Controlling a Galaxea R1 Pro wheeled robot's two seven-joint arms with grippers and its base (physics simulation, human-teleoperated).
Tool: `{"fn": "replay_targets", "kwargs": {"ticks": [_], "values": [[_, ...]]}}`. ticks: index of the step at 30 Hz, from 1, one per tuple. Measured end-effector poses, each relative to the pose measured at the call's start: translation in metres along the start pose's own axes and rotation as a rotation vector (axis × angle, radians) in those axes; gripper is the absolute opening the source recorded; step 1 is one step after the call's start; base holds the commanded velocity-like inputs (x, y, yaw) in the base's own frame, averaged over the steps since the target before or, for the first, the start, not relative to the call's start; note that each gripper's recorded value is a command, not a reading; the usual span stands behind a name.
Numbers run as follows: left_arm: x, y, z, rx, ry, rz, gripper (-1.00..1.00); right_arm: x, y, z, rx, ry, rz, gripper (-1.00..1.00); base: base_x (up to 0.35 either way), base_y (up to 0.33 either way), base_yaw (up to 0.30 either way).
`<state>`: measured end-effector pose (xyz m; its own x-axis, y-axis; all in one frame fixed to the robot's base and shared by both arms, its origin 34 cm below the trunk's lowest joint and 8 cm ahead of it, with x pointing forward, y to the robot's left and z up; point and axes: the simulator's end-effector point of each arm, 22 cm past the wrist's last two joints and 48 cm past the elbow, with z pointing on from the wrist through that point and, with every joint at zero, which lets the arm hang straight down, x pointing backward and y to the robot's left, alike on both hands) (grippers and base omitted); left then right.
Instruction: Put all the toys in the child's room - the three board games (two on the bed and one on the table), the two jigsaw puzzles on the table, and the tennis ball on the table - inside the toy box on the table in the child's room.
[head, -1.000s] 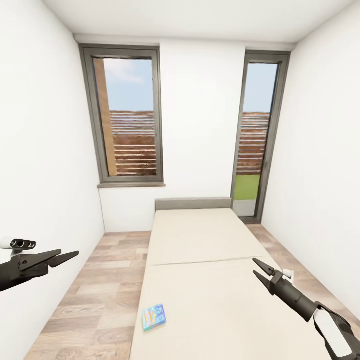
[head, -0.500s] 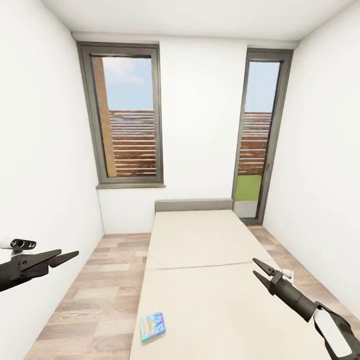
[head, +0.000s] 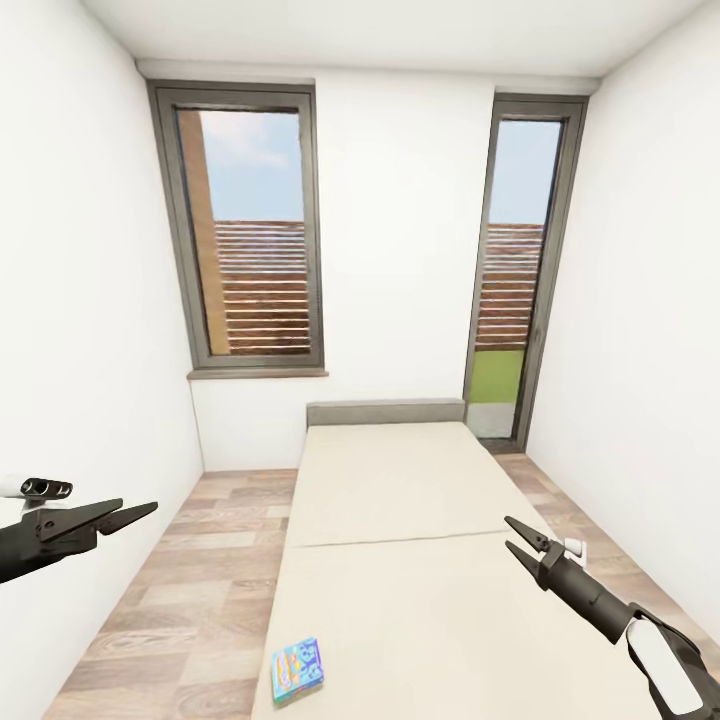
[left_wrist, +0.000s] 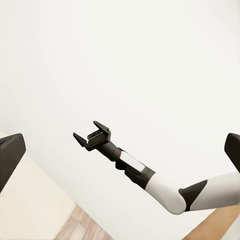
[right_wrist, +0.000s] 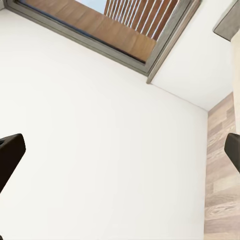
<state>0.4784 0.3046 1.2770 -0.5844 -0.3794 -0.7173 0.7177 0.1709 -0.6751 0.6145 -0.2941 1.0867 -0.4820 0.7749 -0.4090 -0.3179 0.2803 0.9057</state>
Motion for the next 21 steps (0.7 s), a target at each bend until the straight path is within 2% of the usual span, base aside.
{"fn": "replay_targets", "kwargs": {"ticks": [8, 15, 21], "values": [[0.0000, 0.0000, 0.0000, 0.000, 0.000, 0.000, 1.00, -0.0006, 0.0007, 0.0002, -0.001, -0.001, -0.001, 1.00, 0.013, -0.005, 0.013], [-0.0003, -0.0015, -0.0002, 0.001, -0.001, 0.003, 1.00, -0.0012, 0.0031, 0.0006, -0.004, -0.001, -0.007, 1.00, 0.002, 0.000, 0.180], [-0.0004, -0.0020, -0.0002, 0.002, -0.001, 0.004, 1.00, -0.0013, 0.0038, 0.0005, -0.006, -0.001, -0.008, 1.00, 0.055, -0.057, 0.057]]}}
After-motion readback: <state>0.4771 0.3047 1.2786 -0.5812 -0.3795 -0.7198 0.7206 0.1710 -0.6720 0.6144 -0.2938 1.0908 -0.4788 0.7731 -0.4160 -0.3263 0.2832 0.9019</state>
